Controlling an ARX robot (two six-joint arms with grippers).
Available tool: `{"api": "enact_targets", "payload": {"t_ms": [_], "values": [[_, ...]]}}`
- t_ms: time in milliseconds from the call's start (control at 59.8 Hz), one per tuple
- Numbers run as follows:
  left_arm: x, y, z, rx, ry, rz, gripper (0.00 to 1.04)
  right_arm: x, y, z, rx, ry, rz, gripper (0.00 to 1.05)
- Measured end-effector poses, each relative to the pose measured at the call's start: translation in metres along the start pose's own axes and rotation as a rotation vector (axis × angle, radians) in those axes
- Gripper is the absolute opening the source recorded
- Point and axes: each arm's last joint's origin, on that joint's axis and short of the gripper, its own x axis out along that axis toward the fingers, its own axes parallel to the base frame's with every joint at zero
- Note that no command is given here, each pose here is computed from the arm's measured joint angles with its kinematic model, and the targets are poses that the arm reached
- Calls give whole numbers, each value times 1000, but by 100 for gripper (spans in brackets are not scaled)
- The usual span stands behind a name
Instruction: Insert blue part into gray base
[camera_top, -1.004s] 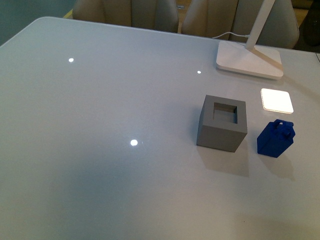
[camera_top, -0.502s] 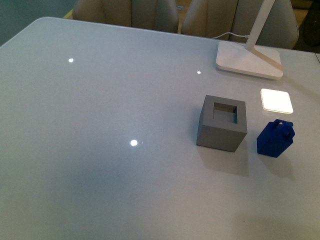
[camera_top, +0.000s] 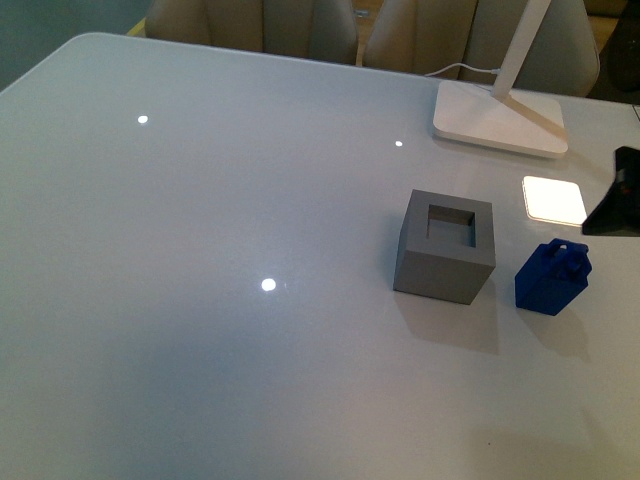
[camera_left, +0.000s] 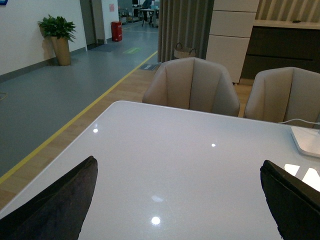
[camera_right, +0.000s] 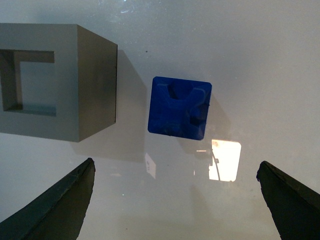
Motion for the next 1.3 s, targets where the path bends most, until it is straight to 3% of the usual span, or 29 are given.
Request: {"api": "enact_targets", "payload": {"t_ms": [535, 1154, 1305], "values": [[0, 0, 0, 0, 0, 0, 97, 55, 0, 11, 49, 102, -39, 96], [0, 0, 0, 0, 0, 0, 97, 84, 4, 26, 68, 140, -46, 95], [0, 0, 0, 0, 0, 0, 97, 84, 6, 25, 69, 144, -45, 76]]}}
